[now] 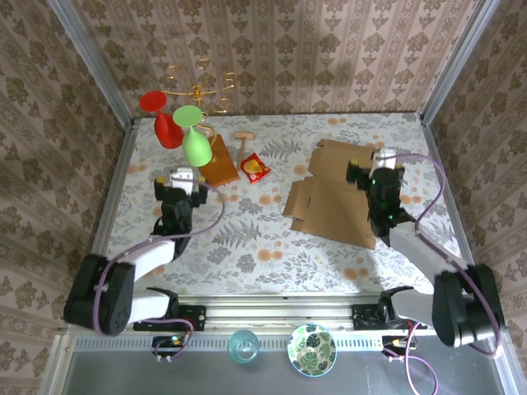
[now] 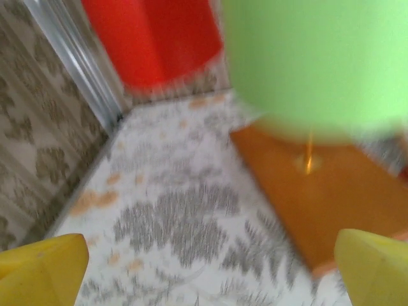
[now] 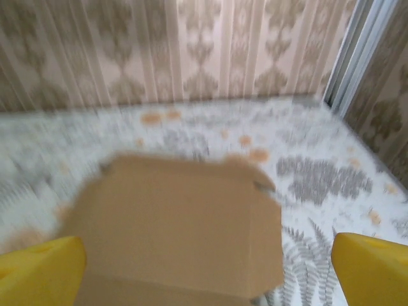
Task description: Fold the paper box
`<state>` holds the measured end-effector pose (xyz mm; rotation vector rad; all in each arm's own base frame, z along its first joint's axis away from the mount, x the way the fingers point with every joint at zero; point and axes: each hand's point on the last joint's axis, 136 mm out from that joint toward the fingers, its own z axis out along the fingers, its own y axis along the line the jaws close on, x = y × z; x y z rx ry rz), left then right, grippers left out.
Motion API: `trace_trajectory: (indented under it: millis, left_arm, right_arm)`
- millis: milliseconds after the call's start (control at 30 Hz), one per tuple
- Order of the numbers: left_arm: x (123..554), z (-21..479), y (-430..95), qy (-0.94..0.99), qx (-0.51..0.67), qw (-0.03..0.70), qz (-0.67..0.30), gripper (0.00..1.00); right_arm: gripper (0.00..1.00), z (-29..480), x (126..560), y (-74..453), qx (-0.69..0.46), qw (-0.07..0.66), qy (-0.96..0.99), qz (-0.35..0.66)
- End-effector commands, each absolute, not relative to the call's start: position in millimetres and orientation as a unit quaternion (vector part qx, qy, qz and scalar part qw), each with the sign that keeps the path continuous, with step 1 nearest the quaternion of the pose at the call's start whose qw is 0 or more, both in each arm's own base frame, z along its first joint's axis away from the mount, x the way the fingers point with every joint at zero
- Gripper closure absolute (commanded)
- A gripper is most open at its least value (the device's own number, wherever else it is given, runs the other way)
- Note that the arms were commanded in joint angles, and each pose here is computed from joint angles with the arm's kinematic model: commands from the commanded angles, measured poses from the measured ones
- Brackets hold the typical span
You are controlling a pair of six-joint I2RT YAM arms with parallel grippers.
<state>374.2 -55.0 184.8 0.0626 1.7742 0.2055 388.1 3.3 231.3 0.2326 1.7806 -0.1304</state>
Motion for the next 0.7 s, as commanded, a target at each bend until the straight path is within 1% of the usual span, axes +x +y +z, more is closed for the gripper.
trace_trajectory:
  millis: [0,33,67,100,133,167,200,300,333,367,433,467,567,667]
  left_arm:
    - [361,221,-41,0.823,-0.156,0.546,0.005,0.00]
    - [360,219,-43,0.825,-0.211,0.522,-0.049,0.00]
    - [368,216,-52,0.817,-0.248,0.504,-0.135,0.00]
    - [377,213,-68,0.806,-0.259,0.483,-0.225,0.00]
    - [387,208,-82,0.790,-0.283,0.450,-0.307,0.08]
    - [392,204,-97,0.786,-0.295,0.414,-0.352,0.20]
    - [392,196,-112,0.793,-0.303,0.377,-0.369,0.25]
    - [367,171,-170,0.843,-0.292,0.274,-0.359,0.31]
    - [354,159,-188,0.858,-0.289,0.242,-0.350,0.32]
    - [340,149,-210,0.865,-0.281,0.213,-0.356,0.34]
    - [319,132,-245,0.863,-0.283,0.173,-0.382,0.41]
    - [311,123,-261,0.855,-0.294,0.156,-0.396,0.42]
    - [299,107,-307,0.833,-0.303,0.123,-0.445,0.42]
    - [290,99,-345,0.836,-0.284,0.092,-0.461,0.41]
  right_arm:
    - [0.00,275,358,-15,0.267,0.567,0.779,-0.006]
    - [0.00,272,348,-18,0.313,0.535,0.785,0.012]
    - [0.00,262,333,-24,0.382,0.497,0.779,0.027]
    - [0.00,254,328,-18,0.390,0.468,0.791,0.058]
    - [0.00,253,335,-1,0.356,0.455,0.808,0.112]
    - [0.00,255,337,12,0.336,0.446,0.817,0.142]
    - [0.04,256,335,20,0.330,0.432,0.826,0.147]
    - [0.32,240,315,48,0.303,0.339,0.878,0.151]
    - [0.40,232,307,60,0.294,0.305,0.891,0.163]
    - [0.45,222,299,69,0.288,0.276,0.901,0.172]
    - [0.48,207,283,80,0.283,0.237,0.910,0.189]
    - [0.48,199,274,80,0.284,0.226,0.912,0.190]
    - [0.44,181,258,73,0.305,0.214,0.908,0.191]
    - [0.42,167,255,76,0.325,0.198,0.895,0.234]
